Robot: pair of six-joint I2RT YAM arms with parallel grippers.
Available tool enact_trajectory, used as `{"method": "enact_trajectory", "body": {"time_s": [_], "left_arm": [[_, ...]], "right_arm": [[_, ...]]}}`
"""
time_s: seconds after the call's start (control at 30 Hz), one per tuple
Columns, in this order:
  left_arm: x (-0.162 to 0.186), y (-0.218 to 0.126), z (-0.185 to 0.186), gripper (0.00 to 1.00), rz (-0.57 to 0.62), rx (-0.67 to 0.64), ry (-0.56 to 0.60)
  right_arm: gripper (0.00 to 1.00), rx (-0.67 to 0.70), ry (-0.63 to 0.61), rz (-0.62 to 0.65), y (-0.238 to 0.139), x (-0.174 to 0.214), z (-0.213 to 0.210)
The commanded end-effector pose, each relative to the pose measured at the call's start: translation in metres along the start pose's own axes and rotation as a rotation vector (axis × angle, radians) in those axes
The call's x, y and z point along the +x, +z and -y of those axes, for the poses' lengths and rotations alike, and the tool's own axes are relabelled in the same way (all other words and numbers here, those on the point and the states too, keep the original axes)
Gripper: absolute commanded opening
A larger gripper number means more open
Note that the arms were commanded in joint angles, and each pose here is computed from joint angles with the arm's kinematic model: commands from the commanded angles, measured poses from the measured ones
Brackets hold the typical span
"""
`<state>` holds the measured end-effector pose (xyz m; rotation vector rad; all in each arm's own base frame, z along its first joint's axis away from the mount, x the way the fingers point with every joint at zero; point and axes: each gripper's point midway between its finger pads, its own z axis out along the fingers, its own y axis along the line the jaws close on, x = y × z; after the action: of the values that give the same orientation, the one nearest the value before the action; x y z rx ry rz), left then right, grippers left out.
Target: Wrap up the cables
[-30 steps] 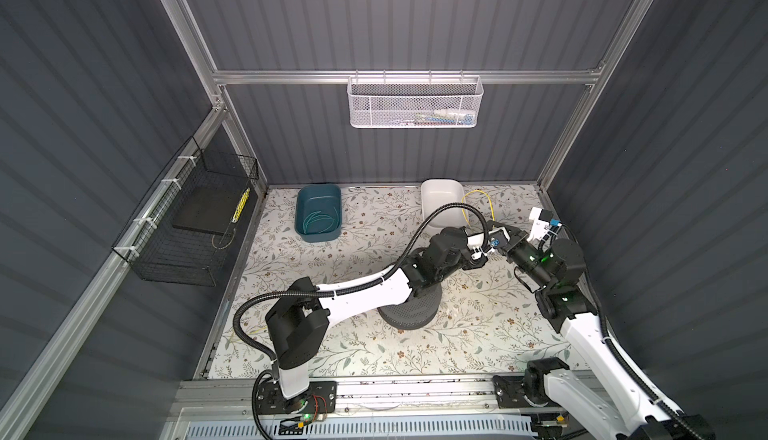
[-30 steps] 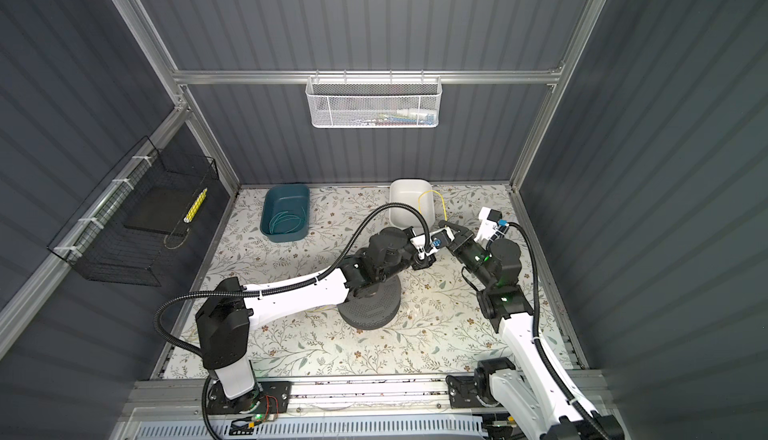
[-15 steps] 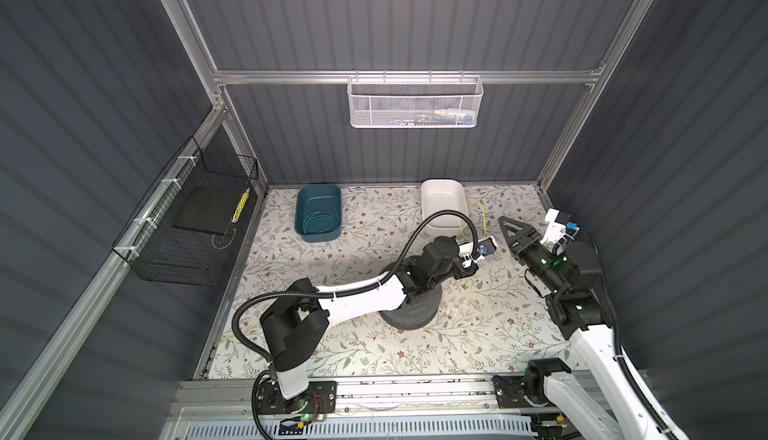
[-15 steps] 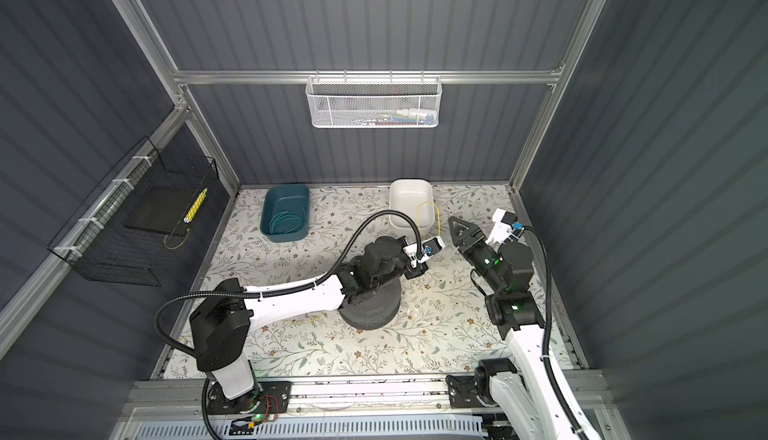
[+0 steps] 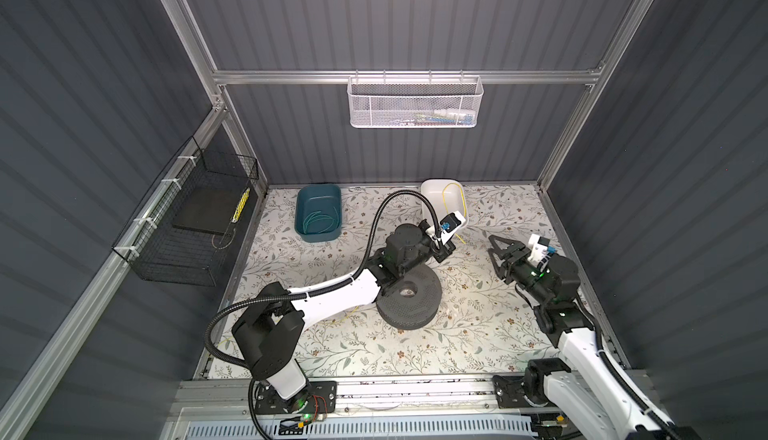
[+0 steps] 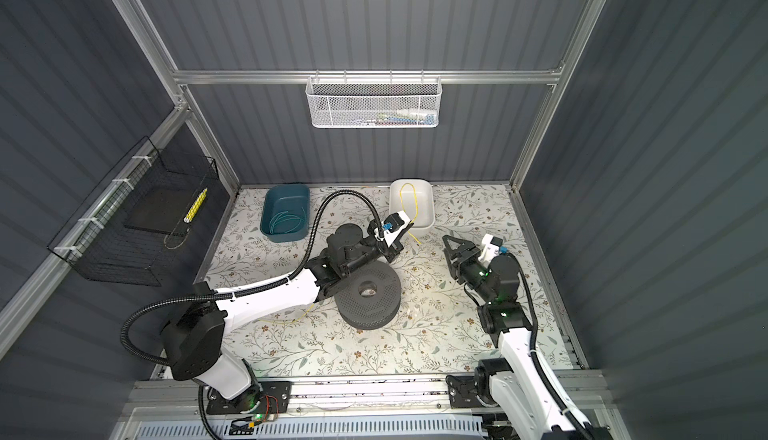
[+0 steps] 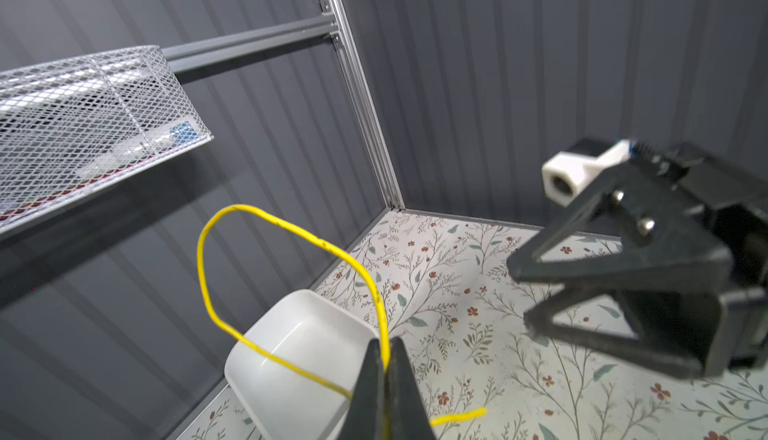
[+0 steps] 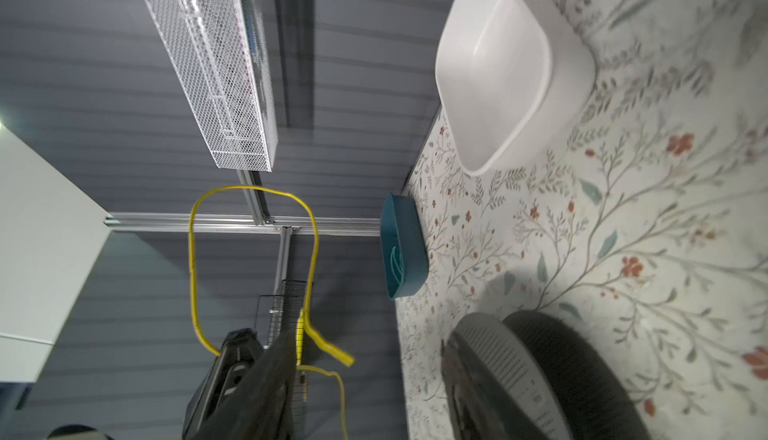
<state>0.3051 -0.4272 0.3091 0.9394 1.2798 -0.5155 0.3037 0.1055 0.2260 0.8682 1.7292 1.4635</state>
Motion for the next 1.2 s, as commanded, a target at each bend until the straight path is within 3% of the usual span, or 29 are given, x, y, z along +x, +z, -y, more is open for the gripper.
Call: {"method": "enact_trajectory", "body": {"time_s": [0.0, 0.27, 0.7, 0.93, 1.17], "left_arm": [[-0.019, 0.003, -0.003, 0.0, 0.109, -0.027, -0.028], [-0.015, 0.013, -0.003, 0.0, 0.134, -0.045, -0.049], [-0.012, 0.015, 0.0, 0.0, 0.158, -0.053, -0.049], [-0.01, 0.015, 0.003, 0.0, 0.158, -0.049, -0.045], [-0.009, 0.012, 0.007, 0.0, 0.154, -0.035, -0.038]], "right_arm": [[0.61, -0.142, 0.133, -0.039, 0.008, 0.011, -0.025], [0.62, -0.234, 0.302, -0.031, 0.027, 0.017, -0.039], [0.56, -0.216, 0.373, -0.023, 0.049, 0.029, -0.054], [0.34, -0.216, 0.41, -0.007, 0.068, 0.03, -0.054], [0.0, -0.215, 0.415, 0.021, 0.073, 0.027, -0.049]]}}
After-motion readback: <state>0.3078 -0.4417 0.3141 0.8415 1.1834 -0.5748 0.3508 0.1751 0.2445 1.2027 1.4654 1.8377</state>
